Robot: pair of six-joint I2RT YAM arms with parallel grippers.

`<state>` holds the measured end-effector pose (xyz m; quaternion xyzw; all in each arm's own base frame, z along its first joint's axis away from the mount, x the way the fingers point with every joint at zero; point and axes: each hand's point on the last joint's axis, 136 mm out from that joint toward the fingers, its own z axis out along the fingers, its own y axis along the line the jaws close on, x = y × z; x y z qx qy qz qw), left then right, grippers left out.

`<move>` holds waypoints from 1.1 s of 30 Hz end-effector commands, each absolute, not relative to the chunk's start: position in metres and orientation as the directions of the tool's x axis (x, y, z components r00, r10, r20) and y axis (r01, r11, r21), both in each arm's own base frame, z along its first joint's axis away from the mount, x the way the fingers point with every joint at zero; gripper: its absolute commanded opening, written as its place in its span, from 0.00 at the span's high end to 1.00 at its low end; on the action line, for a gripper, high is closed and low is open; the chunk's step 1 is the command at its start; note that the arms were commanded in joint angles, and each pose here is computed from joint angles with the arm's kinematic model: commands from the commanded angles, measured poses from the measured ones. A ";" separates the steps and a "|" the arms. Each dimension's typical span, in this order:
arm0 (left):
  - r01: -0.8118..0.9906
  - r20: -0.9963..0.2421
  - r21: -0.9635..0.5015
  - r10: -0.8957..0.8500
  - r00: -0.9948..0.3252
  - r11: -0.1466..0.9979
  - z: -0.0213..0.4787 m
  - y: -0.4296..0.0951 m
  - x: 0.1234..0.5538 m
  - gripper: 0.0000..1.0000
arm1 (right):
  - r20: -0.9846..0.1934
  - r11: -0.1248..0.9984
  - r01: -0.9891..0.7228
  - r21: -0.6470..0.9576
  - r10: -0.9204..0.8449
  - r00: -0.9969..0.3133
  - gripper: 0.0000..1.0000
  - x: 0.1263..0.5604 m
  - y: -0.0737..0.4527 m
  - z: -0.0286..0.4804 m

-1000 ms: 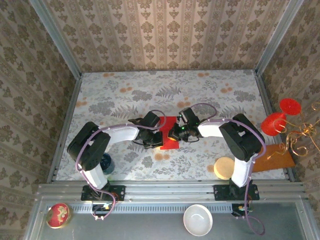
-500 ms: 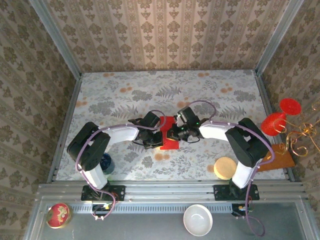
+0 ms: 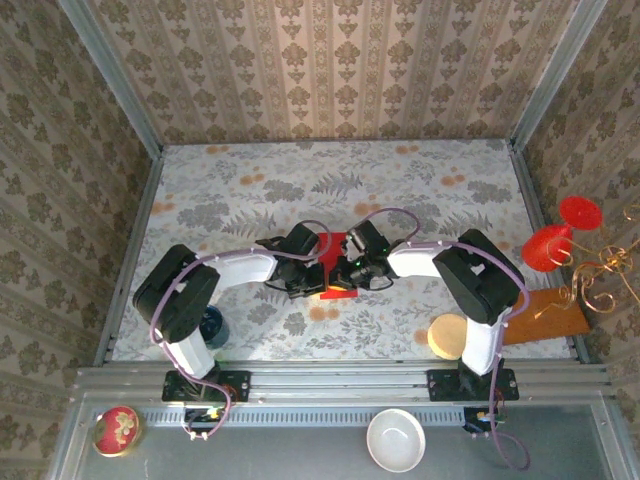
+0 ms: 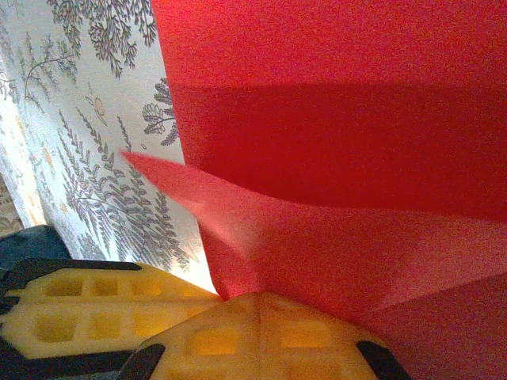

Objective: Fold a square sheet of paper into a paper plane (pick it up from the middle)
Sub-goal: Fold the triangle a second time at the center of the table.

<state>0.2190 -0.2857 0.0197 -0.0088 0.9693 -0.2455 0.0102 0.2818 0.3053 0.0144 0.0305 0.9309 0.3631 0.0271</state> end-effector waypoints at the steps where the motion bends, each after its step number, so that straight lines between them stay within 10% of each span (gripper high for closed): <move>1: -0.033 0.016 -0.432 -0.029 -0.999 0.901 0.016 -0.272 0.205 1.00 | 0.010 0.787 0.075 0.613 0.087 -0.996 1.00 0.277 0.295 -0.007; 33: -0.150 0.139 -0.288 -0.114 -0.984 0.946 -0.022 -0.236 0.174 1.00 | -0.051 0.843 0.104 0.528 0.154 -0.987 1.00 0.322 0.258 -0.011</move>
